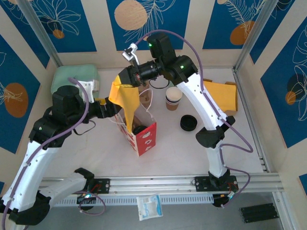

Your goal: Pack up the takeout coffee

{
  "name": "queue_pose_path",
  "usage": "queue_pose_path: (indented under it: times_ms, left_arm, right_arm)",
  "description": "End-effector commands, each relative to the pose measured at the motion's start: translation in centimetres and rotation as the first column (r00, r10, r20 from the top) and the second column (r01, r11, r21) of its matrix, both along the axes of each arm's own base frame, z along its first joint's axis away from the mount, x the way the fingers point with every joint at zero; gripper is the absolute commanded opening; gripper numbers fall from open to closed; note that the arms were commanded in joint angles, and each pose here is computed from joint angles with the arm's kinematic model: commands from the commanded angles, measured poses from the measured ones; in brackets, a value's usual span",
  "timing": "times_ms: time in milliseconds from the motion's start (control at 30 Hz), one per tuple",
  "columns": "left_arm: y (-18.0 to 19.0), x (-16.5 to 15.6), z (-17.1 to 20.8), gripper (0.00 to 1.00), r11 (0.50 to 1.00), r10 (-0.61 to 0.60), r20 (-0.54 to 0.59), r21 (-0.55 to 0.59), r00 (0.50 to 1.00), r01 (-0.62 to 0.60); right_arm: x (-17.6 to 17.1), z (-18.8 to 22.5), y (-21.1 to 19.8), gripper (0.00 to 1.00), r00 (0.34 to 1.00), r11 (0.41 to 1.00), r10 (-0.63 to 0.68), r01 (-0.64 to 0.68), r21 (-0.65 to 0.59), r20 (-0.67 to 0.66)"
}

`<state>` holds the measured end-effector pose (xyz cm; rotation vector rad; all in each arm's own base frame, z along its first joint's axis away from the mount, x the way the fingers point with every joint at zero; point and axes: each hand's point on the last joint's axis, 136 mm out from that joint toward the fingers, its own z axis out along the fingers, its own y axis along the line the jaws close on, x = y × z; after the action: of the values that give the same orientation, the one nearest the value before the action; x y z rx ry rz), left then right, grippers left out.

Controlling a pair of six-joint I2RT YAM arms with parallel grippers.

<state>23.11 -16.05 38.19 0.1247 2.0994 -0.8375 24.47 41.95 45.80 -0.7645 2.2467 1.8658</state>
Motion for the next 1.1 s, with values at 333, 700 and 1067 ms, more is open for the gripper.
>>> queue_pose_path:
  times_ms: [333,700,1067]
  left_arm:
    - [-1.0,0.1,-1.5,0.99,0.999,-0.034,-0.04,-0.029,0.999,0.033]
    - [-1.1,0.6,-3.8,1.0,1.0,-0.031,-0.073,0.001,0.997,0.031]
    - [-1.6,1.1,-5.7,0.99,0.999,-0.044,-0.104,0.012,0.994,0.045]
  right_arm:
    - [-0.6,-0.1,-0.9,0.0,0.998,0.998,0.057,-0.058,0.018,0.02]
    - [1.4,-2.6,-1.3,0.0,0.997,0.997,0.079,-0.079,0.007,-0.005]
    - [2.7,-4.4,-1.4,0.0,0.997,0.997,0.074,-0.074,-0.01,-0.015]
